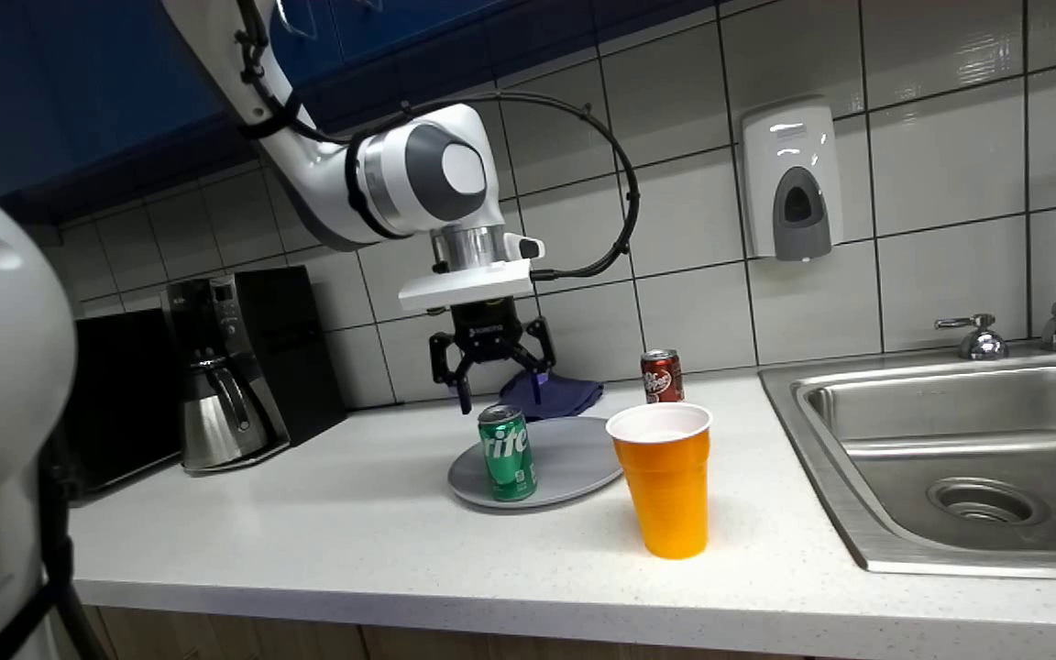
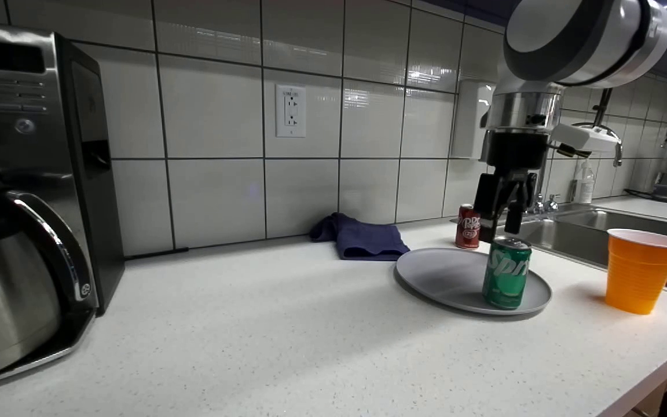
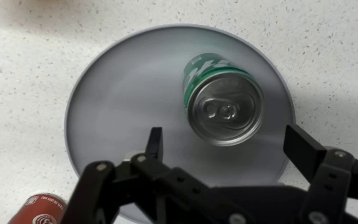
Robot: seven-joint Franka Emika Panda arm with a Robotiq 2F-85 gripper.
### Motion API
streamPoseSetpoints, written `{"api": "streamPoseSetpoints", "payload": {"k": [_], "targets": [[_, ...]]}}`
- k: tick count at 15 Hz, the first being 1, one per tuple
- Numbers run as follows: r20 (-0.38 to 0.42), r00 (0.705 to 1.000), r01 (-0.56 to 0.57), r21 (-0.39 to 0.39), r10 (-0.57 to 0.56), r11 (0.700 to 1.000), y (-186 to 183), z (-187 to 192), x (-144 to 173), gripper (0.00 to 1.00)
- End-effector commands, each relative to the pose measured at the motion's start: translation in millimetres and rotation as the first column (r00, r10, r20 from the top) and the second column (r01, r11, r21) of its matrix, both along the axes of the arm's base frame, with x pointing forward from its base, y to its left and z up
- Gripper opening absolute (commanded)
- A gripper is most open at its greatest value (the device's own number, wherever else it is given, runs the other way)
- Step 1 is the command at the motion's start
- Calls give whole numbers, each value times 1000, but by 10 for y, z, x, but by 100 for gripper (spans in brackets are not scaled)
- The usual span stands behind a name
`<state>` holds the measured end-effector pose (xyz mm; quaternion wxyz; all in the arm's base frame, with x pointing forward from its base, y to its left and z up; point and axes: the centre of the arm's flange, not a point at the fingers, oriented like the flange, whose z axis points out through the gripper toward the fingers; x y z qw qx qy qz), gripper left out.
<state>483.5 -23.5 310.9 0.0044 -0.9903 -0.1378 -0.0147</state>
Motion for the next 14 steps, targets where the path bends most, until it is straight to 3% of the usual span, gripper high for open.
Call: {"api": "streamPoseSetpoints", "payload": {"k": [1, 14], "targets": [[9, 1000, 17, 10, -17, 1000, -38, 261, -13, 100], [11, 983, 182, 16, -182, 983, -468, 595, 177, 100]]}}
